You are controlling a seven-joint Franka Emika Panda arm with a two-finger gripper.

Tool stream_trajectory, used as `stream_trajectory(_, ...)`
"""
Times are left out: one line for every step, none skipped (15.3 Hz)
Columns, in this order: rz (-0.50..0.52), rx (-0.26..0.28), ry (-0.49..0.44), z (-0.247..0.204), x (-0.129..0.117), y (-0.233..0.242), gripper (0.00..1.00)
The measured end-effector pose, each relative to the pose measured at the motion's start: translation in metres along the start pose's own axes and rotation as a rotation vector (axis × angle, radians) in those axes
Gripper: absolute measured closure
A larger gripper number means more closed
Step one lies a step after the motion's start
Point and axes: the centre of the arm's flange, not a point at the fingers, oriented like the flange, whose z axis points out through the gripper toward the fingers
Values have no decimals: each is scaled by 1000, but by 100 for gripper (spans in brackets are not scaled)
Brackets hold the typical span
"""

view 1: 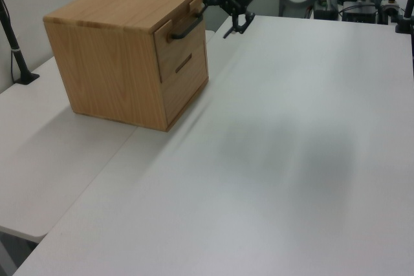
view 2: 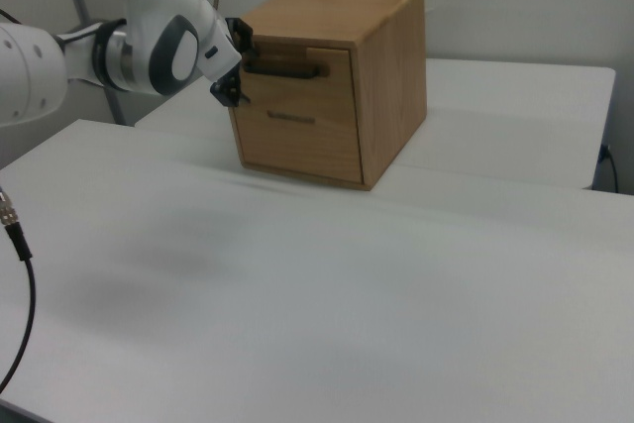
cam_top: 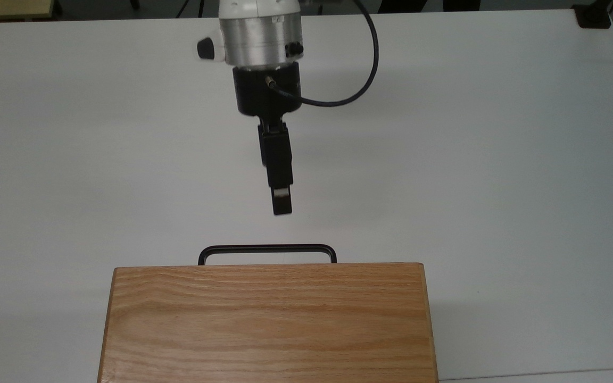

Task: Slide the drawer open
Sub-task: 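Move the gripper toward the black handle of the upper drawer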

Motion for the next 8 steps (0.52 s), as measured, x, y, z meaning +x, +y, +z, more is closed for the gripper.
stream_trajectory(6, 35, 2, 6, 1, -2, 0)
stream_trajectory(10, 59, 3, 12, 2, -3, 0)
stream_trajectory(12, 77, 3, 19, 3, -3, 2)
stream_trajectory(15, 96, 4, 25, 4, -4, 4)
stream_trajectory(17, 113, 4, 31, 5, -4, 5)
stream_trajectory(19, 126, 5, 36, 6, -3, 11)
stream_trajectory(20, 137, 6, 41, 7, -3, 19)
stream_trajectory(22, 148, 7, 45, 8, -3, 19)
